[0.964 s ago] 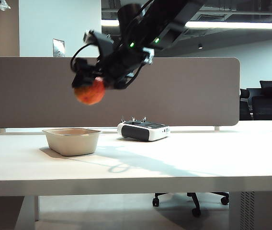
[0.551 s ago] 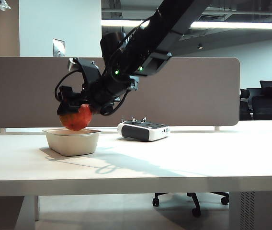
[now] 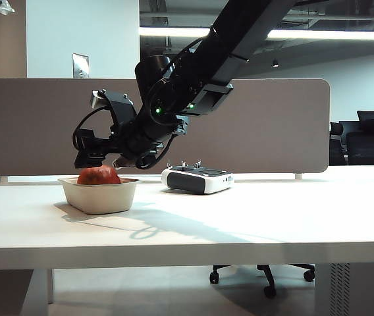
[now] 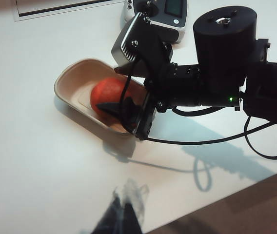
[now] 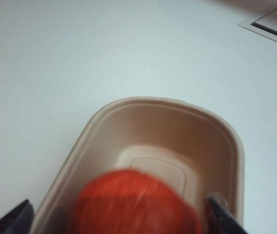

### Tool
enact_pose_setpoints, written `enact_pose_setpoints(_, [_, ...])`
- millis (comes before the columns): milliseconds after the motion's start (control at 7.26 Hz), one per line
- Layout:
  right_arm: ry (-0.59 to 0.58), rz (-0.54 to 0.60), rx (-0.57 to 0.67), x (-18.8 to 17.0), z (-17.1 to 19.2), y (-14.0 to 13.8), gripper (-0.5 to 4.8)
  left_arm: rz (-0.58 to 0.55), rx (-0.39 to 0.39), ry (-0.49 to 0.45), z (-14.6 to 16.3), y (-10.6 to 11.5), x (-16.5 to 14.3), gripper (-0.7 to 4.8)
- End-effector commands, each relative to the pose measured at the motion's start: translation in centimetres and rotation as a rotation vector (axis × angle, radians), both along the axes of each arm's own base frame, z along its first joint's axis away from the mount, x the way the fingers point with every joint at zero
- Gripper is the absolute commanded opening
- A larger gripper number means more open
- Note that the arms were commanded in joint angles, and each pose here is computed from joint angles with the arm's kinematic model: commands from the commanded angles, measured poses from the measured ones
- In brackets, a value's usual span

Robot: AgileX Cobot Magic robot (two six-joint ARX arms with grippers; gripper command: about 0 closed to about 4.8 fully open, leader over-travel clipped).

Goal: Pick up the orange and place it into the paper lunchbox.

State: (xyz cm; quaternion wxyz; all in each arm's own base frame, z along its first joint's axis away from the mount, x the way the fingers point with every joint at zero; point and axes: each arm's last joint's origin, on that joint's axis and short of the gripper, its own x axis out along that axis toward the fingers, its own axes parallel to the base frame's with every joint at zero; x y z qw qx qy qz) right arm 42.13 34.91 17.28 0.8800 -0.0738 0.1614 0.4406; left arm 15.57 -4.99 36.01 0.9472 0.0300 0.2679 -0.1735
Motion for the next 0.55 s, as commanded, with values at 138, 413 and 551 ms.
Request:
enact_pose_setpoints(138, [-0.021,0.003,0.017,-0.1,0.7,0.2,4.58,-0.004,-0.002,-0.013,0.2,0.0,0.0,-0.06])
enact_pose_setpoints(413, [0.024,-0.006,-0.023,-1.1,4.3,-0.8,3.91,-0.002,-0.002,-0.014,0.2,0.0,0.0,-0.06])
enact_pose_setpoints(551, [0.187,-0.008,-0.172,-4.6,9.7,-3.4,-0.06,0.005,0.003,-0.014,0.2,0.0,0.0,-0.06])
